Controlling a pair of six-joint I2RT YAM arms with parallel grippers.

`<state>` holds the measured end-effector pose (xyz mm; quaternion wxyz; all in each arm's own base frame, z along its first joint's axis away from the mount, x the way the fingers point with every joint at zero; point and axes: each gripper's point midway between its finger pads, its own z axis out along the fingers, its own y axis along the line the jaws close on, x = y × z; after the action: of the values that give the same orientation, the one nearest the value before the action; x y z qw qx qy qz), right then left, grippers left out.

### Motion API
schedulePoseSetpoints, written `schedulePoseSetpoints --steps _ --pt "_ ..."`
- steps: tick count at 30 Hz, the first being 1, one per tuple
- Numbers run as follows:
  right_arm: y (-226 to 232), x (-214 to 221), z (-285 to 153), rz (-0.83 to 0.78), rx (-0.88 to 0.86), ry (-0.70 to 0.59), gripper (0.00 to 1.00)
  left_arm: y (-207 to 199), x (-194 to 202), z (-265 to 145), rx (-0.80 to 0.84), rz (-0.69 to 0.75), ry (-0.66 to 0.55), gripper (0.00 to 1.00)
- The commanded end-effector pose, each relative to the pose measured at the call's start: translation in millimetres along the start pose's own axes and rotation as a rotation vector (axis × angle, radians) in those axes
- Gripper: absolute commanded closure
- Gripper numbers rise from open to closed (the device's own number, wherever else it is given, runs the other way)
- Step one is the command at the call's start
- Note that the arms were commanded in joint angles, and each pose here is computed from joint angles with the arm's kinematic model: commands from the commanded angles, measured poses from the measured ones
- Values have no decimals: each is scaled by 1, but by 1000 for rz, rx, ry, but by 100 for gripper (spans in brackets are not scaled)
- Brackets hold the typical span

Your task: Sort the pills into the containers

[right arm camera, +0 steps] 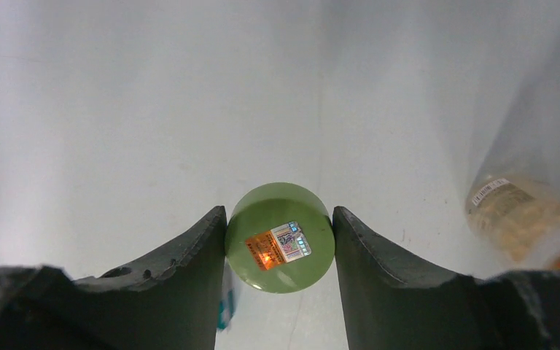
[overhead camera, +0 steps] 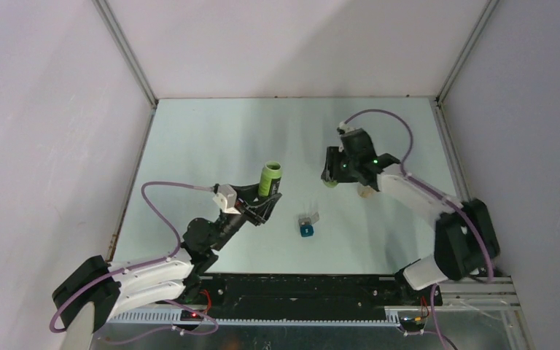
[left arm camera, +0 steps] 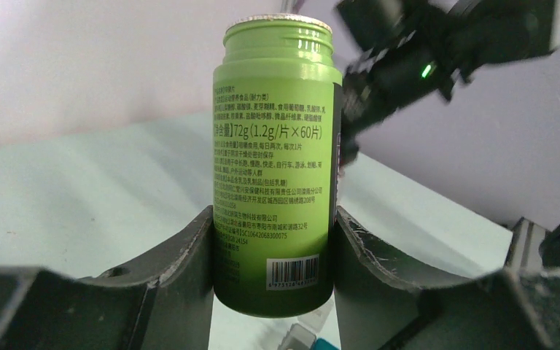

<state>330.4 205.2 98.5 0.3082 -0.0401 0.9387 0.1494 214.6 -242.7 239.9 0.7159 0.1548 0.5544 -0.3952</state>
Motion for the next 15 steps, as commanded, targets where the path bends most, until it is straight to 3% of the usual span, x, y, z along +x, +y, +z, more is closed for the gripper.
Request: schedulePoseSetpoints --steps 1,9,15 --pt "38 -38 -71 -29 -260 -129 61 -9 3 3 54 15 30 100" --pt "89 -52 -172 -121 -655 -256 60 -28 12 10 166 56 99 100" --pt "115 -38 -206 -169 -856 -192 60 -42 21 12 263 111 165 100"
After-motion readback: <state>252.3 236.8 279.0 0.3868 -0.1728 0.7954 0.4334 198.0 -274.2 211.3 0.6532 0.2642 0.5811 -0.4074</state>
